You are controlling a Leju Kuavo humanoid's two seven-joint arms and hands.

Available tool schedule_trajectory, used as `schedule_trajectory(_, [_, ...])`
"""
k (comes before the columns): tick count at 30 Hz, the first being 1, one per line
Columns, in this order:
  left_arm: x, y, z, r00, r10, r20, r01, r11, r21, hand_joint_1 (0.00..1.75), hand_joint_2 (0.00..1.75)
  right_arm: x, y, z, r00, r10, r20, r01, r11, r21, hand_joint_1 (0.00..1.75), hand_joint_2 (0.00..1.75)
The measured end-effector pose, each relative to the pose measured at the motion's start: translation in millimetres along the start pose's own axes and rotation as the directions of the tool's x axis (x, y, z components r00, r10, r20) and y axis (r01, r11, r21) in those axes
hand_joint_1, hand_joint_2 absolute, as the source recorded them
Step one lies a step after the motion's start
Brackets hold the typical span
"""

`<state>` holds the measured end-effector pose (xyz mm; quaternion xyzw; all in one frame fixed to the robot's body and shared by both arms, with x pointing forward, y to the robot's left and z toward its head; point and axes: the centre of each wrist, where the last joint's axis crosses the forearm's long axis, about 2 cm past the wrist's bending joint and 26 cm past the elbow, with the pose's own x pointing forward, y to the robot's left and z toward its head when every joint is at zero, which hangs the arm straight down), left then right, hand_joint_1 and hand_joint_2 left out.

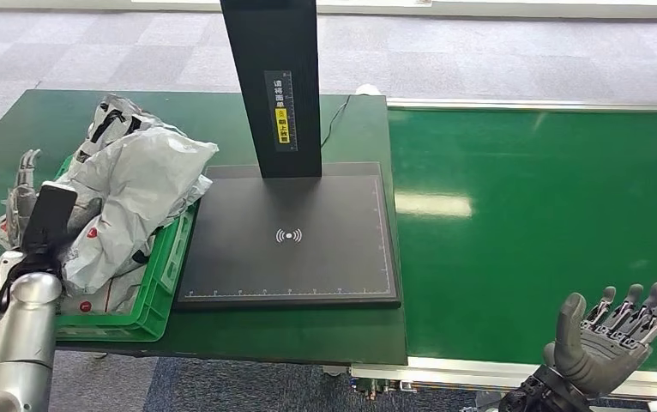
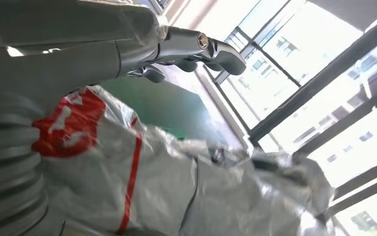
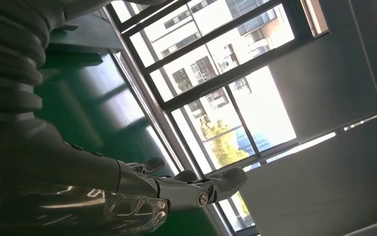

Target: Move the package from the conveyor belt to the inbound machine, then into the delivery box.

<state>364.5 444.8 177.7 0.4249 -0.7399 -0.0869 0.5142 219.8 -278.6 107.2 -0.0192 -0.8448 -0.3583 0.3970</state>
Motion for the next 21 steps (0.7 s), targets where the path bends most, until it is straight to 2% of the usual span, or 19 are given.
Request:
schedule_trajectory(7, [7.1,20.1,2.0,0.979,0.165,0.118,-0.189,0.953,0.236,0.0,1.75,-3.7,-1.9,2.2,1.0,0.007,-0.016,-0.007,1.0,0.0,0.0,1.75])
schedule_trajectory(11, [10.1,27.4,2.5,0.967,0.197,0.163,-0.239,0.923,0.301,0.0,1.75,-5.3,-2.4,3.3,1.0,0.009,-0.024,-0.009,1.0,-0.003,0.0,1.75])
schedule_trajectory(15, [14.0,32.6,12.0,0.934,0.268,0.237,-0.343,0.861,0.376,0.0,1.75,-6.3,-3.1,4.4,0.999,0.013,-0.03,-0.013,1.0,-0.003,0.0,1.75])
schedule_trajectory(21, [28.0,38.3,20.8,0.878,0.34,0.337,-0.464,0.777,0.426,0.0,1.75,-7.1,-3.7,5.4,0.999,0.016,-0.035,-0.016,1.0,-0.004,0.0,1.75])
